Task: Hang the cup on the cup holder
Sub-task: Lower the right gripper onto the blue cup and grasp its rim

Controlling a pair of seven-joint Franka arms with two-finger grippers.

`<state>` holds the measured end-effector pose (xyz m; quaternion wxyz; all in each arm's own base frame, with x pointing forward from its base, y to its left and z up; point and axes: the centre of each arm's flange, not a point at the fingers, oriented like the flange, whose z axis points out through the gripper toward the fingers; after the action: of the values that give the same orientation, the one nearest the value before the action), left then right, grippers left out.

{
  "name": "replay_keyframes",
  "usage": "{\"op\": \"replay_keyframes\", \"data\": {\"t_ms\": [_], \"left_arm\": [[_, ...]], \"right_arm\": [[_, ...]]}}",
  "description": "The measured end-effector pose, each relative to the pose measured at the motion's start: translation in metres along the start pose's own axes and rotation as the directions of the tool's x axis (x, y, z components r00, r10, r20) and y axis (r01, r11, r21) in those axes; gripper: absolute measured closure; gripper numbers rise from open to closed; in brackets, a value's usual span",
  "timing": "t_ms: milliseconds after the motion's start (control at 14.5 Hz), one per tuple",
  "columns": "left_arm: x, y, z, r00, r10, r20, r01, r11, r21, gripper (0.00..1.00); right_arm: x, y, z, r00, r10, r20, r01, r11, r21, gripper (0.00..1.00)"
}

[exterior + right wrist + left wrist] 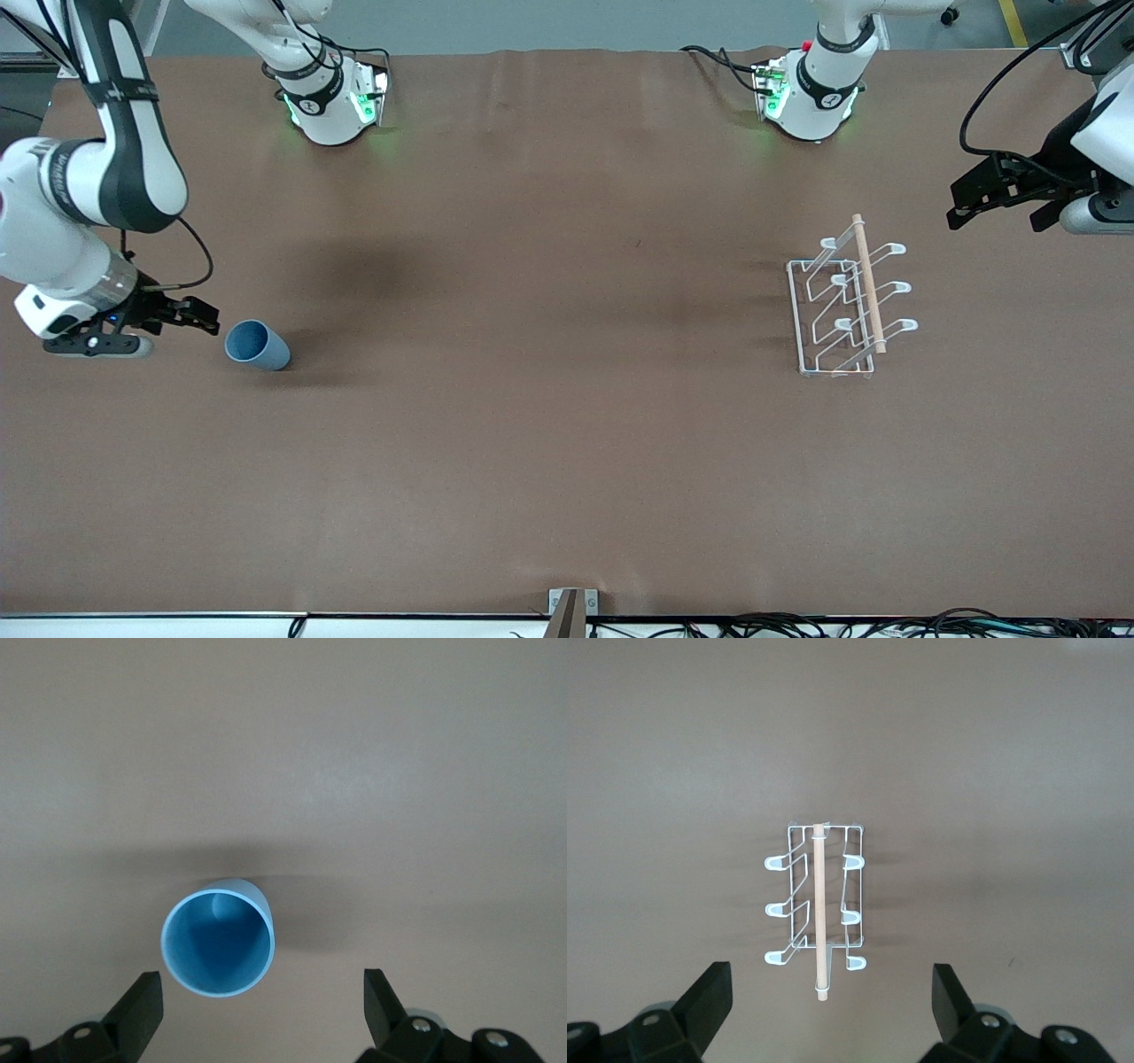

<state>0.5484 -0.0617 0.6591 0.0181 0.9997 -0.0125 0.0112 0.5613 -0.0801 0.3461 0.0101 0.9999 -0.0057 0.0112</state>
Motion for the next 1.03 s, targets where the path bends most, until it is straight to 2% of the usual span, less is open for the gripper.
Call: {"op": "replay_keyframes", "data": {"t_ms": [344,895,964,1033], "left_arm": [[0.000,-0.003,0.000,1.000,-0.008,0.000,0.008,1.000,0.000,0.00],[0.003,-0.005,0.003,1.000,-0.011,0.003,0.011,1.000,0.001,0.00],[0.003,-0.005,0.003,1.000,-0.011,0.003,0.011,1.000,0.001,0.00],[0.003,-0.005,0.003,1.000,-0.011,0.003,0.011,1.000,0.001,0.00]], "right_arm": [[0.007,0.002,0.057,1.000,-0.004,0.008,0.004,1.000,0.001,0.00],[0.004,0.001,0.089,0.999,-0.009,0.054,0.008,1.000,0.007,0.00],[0.003,0.001,0.091,0.998,-0.009,0.057,0.008,1.000,0.008,0.02],[0.003,0.001,0.092,0.998,-0.009,0.060,0.008,1.000,0.008,0.12]]}}
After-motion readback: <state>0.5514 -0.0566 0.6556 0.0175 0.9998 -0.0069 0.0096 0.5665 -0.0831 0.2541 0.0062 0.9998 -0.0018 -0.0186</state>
